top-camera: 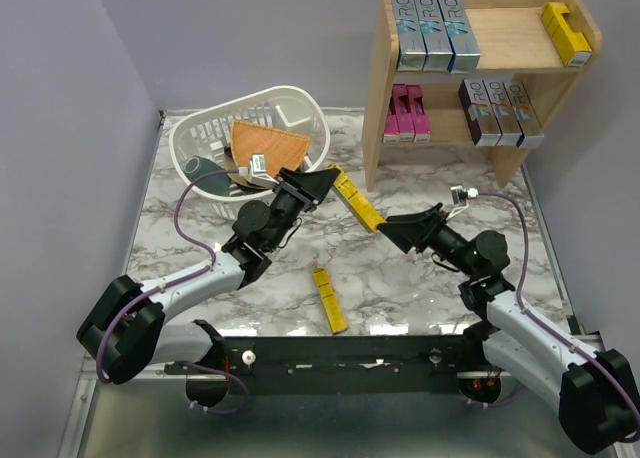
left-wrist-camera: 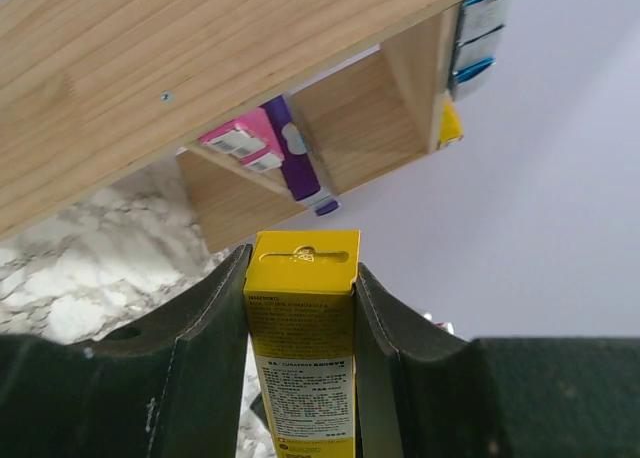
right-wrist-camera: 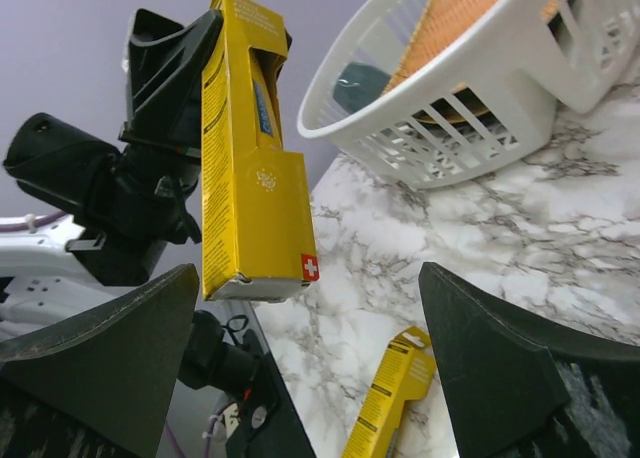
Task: Place and organize the toothpastes onto the shelf
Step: Pick up the toothpaste from the center of the board.
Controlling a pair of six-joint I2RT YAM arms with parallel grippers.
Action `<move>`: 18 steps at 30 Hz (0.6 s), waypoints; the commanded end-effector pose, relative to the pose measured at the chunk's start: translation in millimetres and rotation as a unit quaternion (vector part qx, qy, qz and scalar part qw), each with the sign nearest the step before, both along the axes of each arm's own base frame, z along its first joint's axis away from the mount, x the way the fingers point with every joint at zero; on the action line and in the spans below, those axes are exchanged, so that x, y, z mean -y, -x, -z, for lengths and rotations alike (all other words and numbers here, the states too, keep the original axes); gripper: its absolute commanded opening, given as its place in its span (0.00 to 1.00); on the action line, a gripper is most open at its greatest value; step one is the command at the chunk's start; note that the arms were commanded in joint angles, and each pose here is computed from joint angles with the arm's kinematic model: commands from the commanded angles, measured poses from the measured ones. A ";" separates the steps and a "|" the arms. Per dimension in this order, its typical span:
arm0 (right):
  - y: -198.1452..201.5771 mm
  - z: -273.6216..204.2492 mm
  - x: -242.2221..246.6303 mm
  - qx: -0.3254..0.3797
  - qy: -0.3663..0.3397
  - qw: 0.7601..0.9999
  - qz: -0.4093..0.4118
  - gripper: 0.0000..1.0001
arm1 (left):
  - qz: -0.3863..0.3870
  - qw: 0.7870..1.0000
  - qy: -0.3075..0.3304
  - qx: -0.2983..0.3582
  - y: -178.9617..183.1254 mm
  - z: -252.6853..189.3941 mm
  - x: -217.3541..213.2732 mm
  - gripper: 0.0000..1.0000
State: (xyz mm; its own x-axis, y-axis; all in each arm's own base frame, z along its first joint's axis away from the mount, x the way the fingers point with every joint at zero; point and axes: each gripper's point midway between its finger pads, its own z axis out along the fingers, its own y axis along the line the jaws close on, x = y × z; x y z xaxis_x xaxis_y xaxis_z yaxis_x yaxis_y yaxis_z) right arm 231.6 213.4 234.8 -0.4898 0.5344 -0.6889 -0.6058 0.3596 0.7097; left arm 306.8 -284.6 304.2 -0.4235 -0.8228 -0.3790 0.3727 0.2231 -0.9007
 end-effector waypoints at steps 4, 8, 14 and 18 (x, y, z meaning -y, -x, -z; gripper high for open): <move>21.7 -29.5 -8.6 0.051 -0.060 0.995 -0.058 1.00 | 0.010 0.995 0.082 0.055 6.0 -42.9 -4.0 0.24; 20.3 -31.4 -10.2 0.046 -0.065 0.995 -0.062 0.97 | 0.025 0.993 0.096 0.061 7.9 -45.7 1.2 0.24; 20.4 -37.7 -11.9 0.053 -0.076 0.993 -0.070 0.87 | 0.041 0.990 0.111 0.075 13.5 -51.1 9.4 0.24; 20.3 -40.9 -12.6 0.057 -0.082 0.992 -0.073 0.78 | 0.045 0.989 0.113 0.081 15.0 -52.5 12.2 0.24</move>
